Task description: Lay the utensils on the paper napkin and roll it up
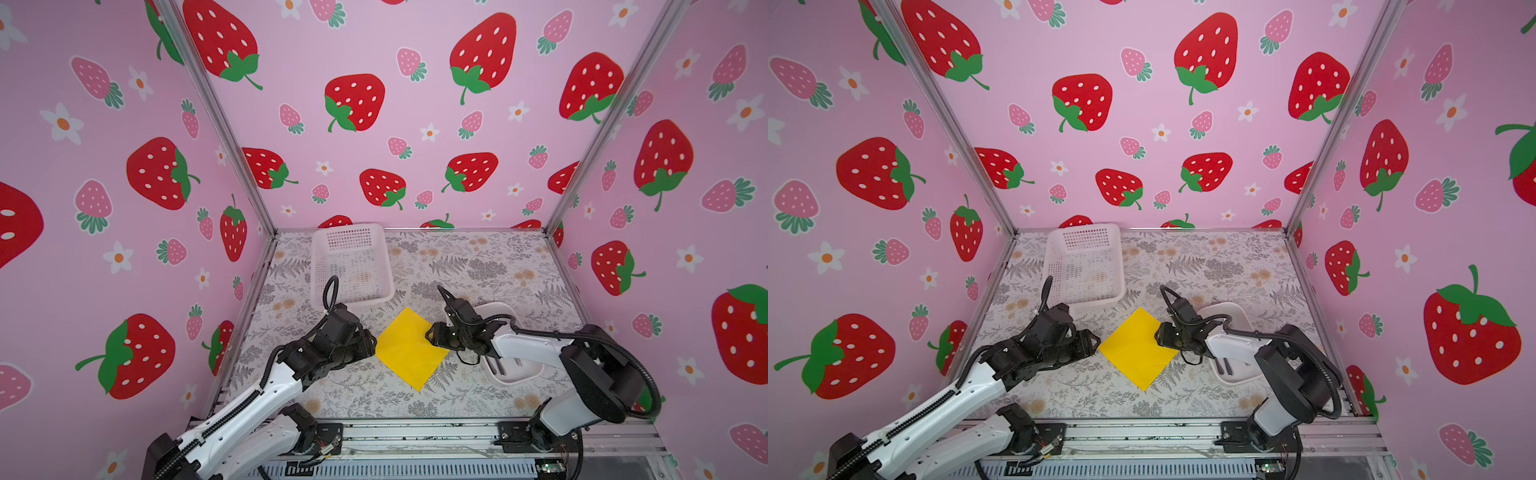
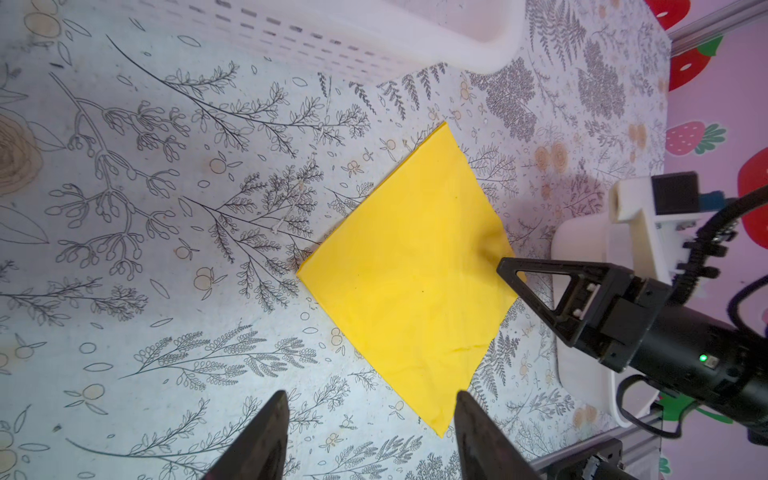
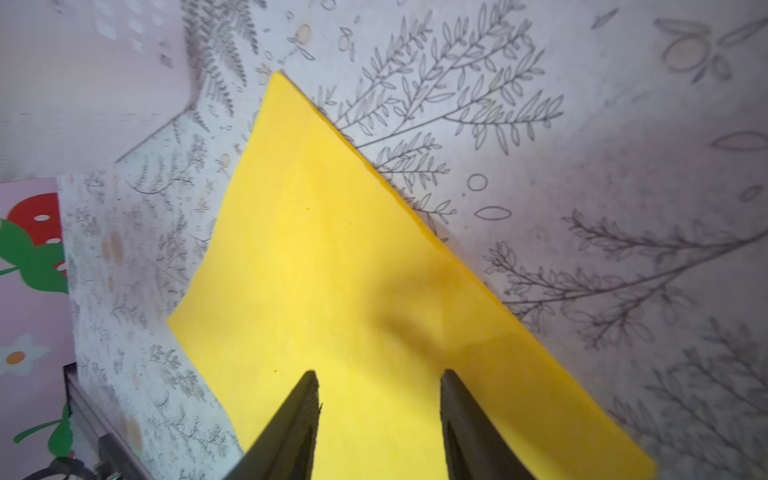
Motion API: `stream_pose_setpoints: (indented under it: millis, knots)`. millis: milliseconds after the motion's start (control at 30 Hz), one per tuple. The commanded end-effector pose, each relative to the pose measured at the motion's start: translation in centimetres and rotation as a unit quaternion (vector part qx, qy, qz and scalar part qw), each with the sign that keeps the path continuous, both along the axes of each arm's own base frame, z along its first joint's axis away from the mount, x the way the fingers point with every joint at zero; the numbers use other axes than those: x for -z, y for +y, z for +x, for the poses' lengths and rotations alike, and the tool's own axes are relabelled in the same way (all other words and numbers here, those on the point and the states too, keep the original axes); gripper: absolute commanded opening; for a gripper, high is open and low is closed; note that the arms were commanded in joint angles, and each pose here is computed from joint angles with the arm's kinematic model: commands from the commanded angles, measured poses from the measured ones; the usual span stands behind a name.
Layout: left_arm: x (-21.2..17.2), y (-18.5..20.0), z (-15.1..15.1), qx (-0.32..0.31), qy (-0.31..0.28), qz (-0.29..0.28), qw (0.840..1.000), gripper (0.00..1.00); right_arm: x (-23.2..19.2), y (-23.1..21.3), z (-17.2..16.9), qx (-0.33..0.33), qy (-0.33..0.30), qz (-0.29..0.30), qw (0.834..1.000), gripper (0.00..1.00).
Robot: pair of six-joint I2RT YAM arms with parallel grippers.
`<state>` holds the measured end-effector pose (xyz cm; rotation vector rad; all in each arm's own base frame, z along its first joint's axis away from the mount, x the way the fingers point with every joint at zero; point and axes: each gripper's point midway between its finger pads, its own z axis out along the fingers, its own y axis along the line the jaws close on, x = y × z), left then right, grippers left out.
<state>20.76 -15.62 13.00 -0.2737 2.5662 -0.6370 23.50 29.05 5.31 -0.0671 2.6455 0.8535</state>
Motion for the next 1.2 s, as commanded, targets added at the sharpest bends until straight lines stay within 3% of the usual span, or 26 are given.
stream_pose_setpoints:
  millis: [0, 67, 200, 233, 300, 333, 467, 600, 800, 933, 1033, 1167]
  knots:
    - [-1.3, 0.4, -0.4, 0.033, -0.014, 0.015, 0.999, 0.69, -4.2, -0.2, 0.7, 0.02, -0.05, 0.03, 0.998, 0.51]
    - [-1.7, 0.6, -0.6, 0.046, -0.023, 0.023, 0.998, 0.73, -6.3, -1.8, 1.5, 0.05, -0.089, 0.02, 0.995, 0.51]
    - [-2.2, 0.8, -0.7, 0.056, -0.042, 0.026, 0.997, 0.84, -8.5, -7.9, 2.0, 0.124, -0.143, -0.054, 0.98, 0.51]
    - [-2.4, 0.9, -0.7, 0.052, -0.045, 0.023, 0.997, 0.91, -8.5, -9.8, 2.0, 0.143, -0.15, -0.076, 0.975, 0.5]
    - [-2.3, 2.0, -0.7, 0.017, -0.041, 0.028, 0.999, 0.99, -8.1, -13.2, 1.9, 0.173, -0.15, -0.105, 0.968, 0.46]
    - [-2.1, 2.9, -0.8, -0.01, -0.034, 0.034, 0.999, 0.99, -7.4, -14.8, 1.7, 0.176, -0.14, -0.12, 0.967, 0.41]
    - [-2.4, 3.3, -1.2, -0.011, -0.051, 0.019, 0.998, 0.99, -5.1, -18.9, 0.9, 0.183, -0.072, -0.126, 0.972, 0.36]
    - [-2.1, 2.9, -1.3, -0.021, -0.062, -0.018, 0.998, 0.99, -4.5, -15.5, 0.1, 0.082, -0.059, -0.05, 0.994, 0.39]
    - [-1.9, 2.5, -1.5, -0.025, -0.069, -0.05, 0.996, 0.99, -4.7, -12.2, 0.9, 0.02, -0.048, 0.004, 0.999, 0.47]
    - [-2.7, 2.7, -1.5, -0.02, -0.08, -0.043, 0.996, 0.99, -5.0, -10.7, 2.4, 0.015, -0.059, 0.036, 0.998, 0.58]
    - [-3.5, 2.7, -1.3, -0.015, -0.09, -0.038, 0.995, 0.99, -4.6, -9.8, 4.1, 0.009, -0.057, 0.034, 0.998, 0.63]
    - [-4.6, 2.5, -1.2, 0.0, -0.101, -0.032, 0.994, 0.99, -3.1, -9.6, 7.0, 0.013, -0.054, -0.01, 0.998, 0.63]
